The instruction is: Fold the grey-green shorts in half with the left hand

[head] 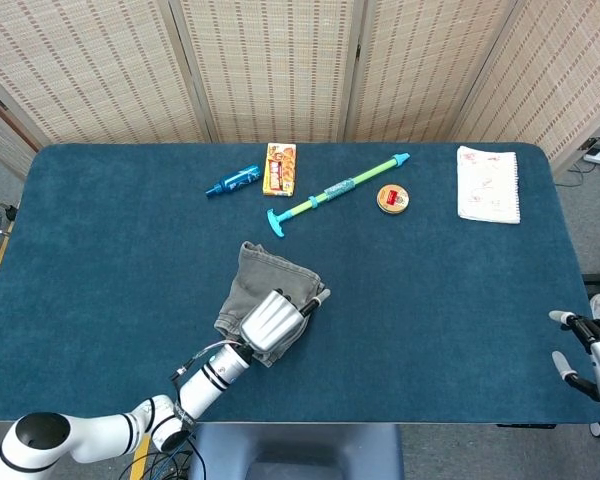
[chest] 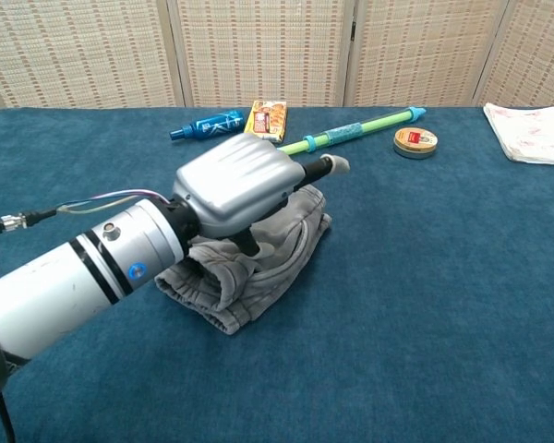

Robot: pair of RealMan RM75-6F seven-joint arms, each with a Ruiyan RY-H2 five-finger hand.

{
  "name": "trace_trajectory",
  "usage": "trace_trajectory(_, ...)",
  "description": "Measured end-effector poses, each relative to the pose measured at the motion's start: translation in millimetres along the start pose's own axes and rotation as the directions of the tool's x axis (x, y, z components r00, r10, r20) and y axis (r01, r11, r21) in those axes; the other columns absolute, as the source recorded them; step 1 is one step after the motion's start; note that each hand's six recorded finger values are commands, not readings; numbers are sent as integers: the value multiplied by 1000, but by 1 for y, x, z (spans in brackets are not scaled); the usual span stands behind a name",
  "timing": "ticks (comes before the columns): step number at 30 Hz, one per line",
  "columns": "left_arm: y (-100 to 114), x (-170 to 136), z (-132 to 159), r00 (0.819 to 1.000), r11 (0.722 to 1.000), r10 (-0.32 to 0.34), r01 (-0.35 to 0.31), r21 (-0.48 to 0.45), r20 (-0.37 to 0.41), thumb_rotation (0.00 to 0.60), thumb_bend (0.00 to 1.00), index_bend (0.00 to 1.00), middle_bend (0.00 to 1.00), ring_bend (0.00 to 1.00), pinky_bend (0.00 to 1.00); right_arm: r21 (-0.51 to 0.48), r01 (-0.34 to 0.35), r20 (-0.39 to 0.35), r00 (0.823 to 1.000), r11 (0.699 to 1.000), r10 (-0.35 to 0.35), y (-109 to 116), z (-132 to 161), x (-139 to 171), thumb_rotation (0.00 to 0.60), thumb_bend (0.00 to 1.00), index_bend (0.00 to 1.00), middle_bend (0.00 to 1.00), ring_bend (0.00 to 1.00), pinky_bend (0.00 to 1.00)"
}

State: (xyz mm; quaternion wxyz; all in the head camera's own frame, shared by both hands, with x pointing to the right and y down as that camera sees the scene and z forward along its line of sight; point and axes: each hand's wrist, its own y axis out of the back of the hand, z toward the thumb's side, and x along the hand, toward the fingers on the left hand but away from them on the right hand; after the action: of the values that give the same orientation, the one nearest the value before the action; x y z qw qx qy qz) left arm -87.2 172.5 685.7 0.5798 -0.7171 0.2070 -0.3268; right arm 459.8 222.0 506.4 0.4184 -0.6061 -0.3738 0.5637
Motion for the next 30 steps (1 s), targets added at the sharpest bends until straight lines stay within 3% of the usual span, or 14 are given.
trace_trajectory(8,20,-14,-33,988,986,-20,-5,-164,-152,600,68,114,793,714,832,1,-1,-4,1000,1000,1,0,-1,0,600,331,269,419,455,399)
trace_trajectory(12,29,-36,-74,958,977,-50,-12,-213,-283,600,68,114,683,619,799,1,-3,-10,1000,1000,3,-1,-1,-2,600,331,269,419,455,399)
trace_trajectory(16,29,-73,-124,896,971,-97,-10,-239,-433,600,69,114,556,530,736,-1,-12,-16,1000,1000,12,-4,-1,-4,600,331,269,419,455,399)
trace_trajectory(21,27,-118,-166,823,968,-149,8,-251,-549,600,68,114,451,440,628,-18,-9,-36,999,1000,9,-6,2,-7,600,303,269,414,438,399)
trace_trajectory(22,25,-134,-176,799,967,-165,16,-254,-578,600,68,114,434,421,607,-16,-10,-40,999,1000,9,-6,2,-8,600,303,269,412,433,399)
trace_trajectory(24,24,-149,-185,775,966,-180,24,-256,-606,600,68,115,418,401,580,-17,-16,-43,999,1000,15,-8,2,-9,600,303,269,404,421,399)
trace_trajectory(25,23,-165,-193,752,965,-192,30,-259,-630,600,68,117,418,400,574,-17,-21,-44,999,1000,20,-9,2,-10,600,303,268,396,414,399)
trace_trajectory(30,22,-208,-208,689,962,-211,20,-273,-694,600,68,143,418,400,572,-31,-28,-68,997,999,26,-15,9,-12,600,303,238,354,397,399)
